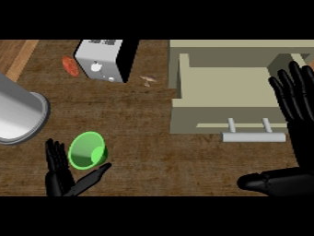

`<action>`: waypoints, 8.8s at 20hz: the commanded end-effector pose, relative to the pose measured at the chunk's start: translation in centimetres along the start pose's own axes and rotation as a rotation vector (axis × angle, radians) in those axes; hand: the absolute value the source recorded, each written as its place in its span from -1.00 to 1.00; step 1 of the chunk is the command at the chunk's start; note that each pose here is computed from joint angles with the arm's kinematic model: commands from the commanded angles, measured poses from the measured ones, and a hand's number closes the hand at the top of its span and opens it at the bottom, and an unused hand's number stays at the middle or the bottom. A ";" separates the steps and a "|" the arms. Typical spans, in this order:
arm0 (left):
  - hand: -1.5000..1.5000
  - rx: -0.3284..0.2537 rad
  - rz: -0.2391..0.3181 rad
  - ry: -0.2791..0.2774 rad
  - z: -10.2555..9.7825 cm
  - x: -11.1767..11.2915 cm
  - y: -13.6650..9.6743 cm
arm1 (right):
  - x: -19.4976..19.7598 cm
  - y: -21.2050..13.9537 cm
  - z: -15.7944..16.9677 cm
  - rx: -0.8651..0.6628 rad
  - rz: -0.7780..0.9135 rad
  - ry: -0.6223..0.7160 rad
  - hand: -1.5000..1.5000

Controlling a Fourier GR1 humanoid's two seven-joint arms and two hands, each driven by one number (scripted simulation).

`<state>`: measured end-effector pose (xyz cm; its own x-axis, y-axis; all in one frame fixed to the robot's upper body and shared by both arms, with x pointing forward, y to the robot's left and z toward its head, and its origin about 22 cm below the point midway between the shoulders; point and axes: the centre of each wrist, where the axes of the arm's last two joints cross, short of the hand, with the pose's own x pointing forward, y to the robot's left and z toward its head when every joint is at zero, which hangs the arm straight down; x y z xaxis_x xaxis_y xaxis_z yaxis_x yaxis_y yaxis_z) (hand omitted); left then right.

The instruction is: Pick up the cup, place it into the drawer and close the drawer

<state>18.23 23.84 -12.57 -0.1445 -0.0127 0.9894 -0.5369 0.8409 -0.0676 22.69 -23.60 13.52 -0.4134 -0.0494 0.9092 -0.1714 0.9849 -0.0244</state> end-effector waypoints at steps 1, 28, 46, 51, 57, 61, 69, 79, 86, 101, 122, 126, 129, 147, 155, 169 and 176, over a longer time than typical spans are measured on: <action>-1.00 -0.008 0.008 -0.001 0.1 -2.5 0.0 | 2.4 -0.4 -1.2 0.013 0.005 -0.006 -1.00; 1.00 -0.145 0.308 -0.010 -1.7 -3.9 -2.2 | 0.5 -0.6 -1.0 0.004 0.011 0.006 -1.00; 1.00 -0.395 0.305 -0.188 -9.3 -2.0 -1.2 | 2.1 -1.4 0.2 0.013 0.012 -0.012 -1.00; 1.00 -0.460 0.376 -0.243 -9.3 -0.6 -1.2 | 0.8 0.5 -0.8 -0.010 0.003 0.002 -1.00; 1.00 -0.596 0.386 -0.286 -10.0 3.3 -5.5 | 1.9 -0.6 0.3 -0.016 0.000 0.013 -1.00; 1.00 -0.696 0.384 -0.280 -13.5 9.1 -6.4 | 1.4 -0.6 0.9 0.009 0.002 0.023 -1.00; 1.00 -0.702 0.438 -0.291 -10.8 14.4 -12.4 | 0.9 -0.2 -0.1 -0.007 0.014 0.015 -1.00; 1.00 -0.736 0.379 -0.332 -11.8 23.1 -18.9 | 0.3 -0.7 0.5 -0.011 0.030 -0.008 -1.00; 1.00 -0.737 0.315 -0.355 -13.8 27.4 -24.6 | 1.1 -0.4 1.1 -0.007 0.015 -0.012 -1.00; 1.00 -0.766 0.209 -0.251 -12.7 26.3 -31.2 | -0.9 -0.5 -0.2 -0.006 0.001 -0.003 -1.00; 1.00 -0.787 -0.032 -0.228 -12.2 23.0 -33.9 | 0.0 -0.6 -1.4 0.072 -0.011 0.007 -1.00; 1.00 -0.789 -0.129 -0.238 -11.7 22.1 -33.8 | -0.7 -0.7 -0.1 0.057 -0.008 -0.009 -1.00; -1.00 -0.779 -0.158 -0.251 -11.0 21.6 -33.8 | 0.1 -1.2 -1.4 0.075 -0.023 -0.027 -1.00; -1.00 -0.829 0.231 -0.248 -10.7 23.8 -34.3 | 0.3 -2.2 -1.9 0.092 -0.110 -0.024 -1.00; -1.00 -0.751 0.305 -0.193 -12.5 25.1 -31.4 | 2.6 -3.8 0.8 0.237 0.111 0.003 1.00; -1.00 -0.615 0.318 -0.099 -14.2 21.1 -15.3 | 0.7 -2.3 2.0 0.274 0.306 0.146 1.00; -1.00 -0.610 0.325 -0.097 -14.1 19.7 -10.3 | -2.7 -1.4 1.6 0.437 0.575 0.134 1.00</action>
<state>34.13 20.77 9.84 -0.3042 0.2646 0.9151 0.1022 0.9642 -0.2448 22.45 -25.43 12.09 -0.3884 0.4067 0.8269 -0.2913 0.7971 -0.5289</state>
